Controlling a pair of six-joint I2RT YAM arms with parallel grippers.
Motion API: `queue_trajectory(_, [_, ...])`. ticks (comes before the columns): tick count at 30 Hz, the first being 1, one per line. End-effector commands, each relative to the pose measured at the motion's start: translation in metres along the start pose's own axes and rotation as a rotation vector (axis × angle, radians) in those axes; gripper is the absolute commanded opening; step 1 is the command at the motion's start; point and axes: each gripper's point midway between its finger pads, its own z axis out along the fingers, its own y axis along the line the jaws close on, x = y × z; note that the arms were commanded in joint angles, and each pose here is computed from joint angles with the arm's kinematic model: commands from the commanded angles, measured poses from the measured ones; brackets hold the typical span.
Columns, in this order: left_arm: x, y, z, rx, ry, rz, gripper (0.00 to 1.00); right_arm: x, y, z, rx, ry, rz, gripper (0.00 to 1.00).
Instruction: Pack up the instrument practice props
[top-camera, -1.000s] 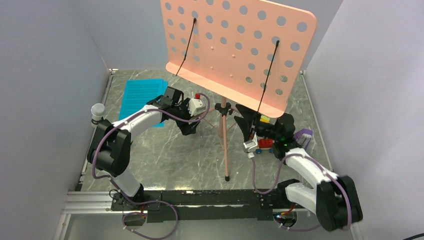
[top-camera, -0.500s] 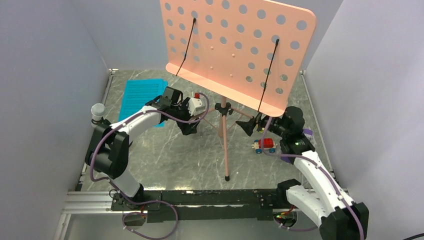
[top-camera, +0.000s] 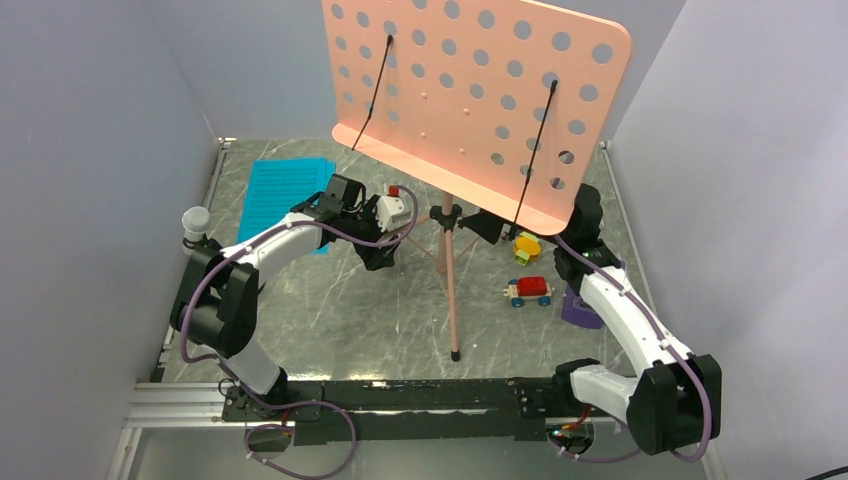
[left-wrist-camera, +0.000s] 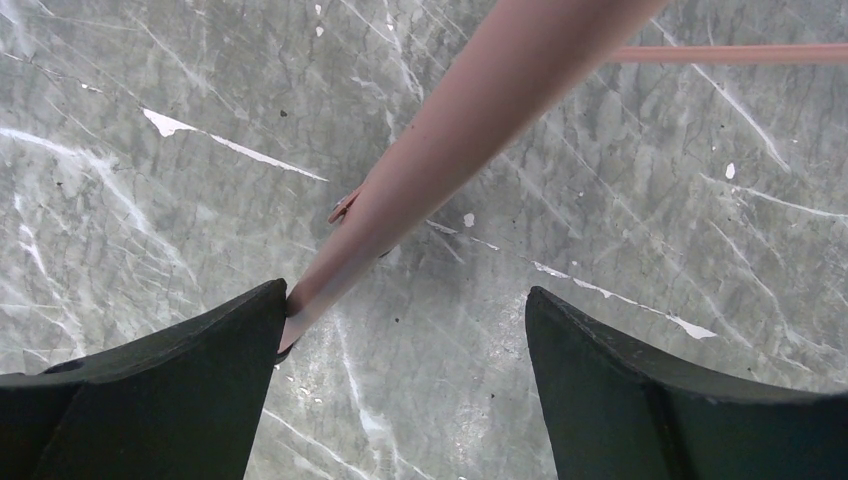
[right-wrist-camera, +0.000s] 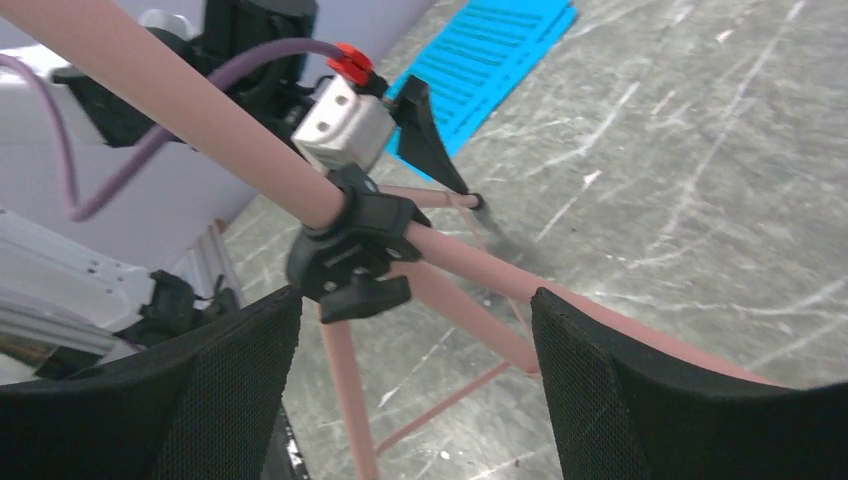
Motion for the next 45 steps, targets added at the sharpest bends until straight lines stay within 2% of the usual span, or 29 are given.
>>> queue_trajectory(1, [-0.009,-0.011,-0.006,0.028,-0.037,0.014,0.92,-0.029,0.028,0.003,-0.123,-0.047,0.021,0.84])
queue_trajectory(6, [-0.011,-0.01,-0.006,0.028,-0.038,0.015,0.92,-0.027,0.025,0.005,-0.115,-0.044,0.012,0.83])
queue_trajectory(15, [-0.012,-0.008,-0.003,0.031,-0.043,0.009,0.92,-0.001,0.007,0.006,-0.042,0.012,-0.017,0.73])
queue_trajectory(27, [-0.012,-0.008,-0.001,0.032,-0.046,0.006,0.93,0.021,-0.005,0.003,-0.014,0.058,-0.066,0.68])
queue_trajectory(32, [-0.012,-0.008,0.0,0.033,-0.048,0.003,0.93,0.022,-0.033,0.0,0.138,0.031,-0.021,0.69])
queue_trajectory(37, [-0.013,-0.006,-0.001,0.026,-0.049,0.005,0.93,-0.001,-0.073,-0.014,0.307,-0.058,0.039,0.71])
queue_trajectory(41, [-0.013,-0.006,-0.002,0.024,-0.046,0.01,0.93,-0.031,-0.062,-0.02,0.201,-0.108,-0.072,0.74])
queue_trajectory(45, [-0.011,-0.007,-0.002,0.027,-0.042,0.009,0.93,-0.041,-0.019,-0.02,-0.035,-0.109,-0.185,0.75])
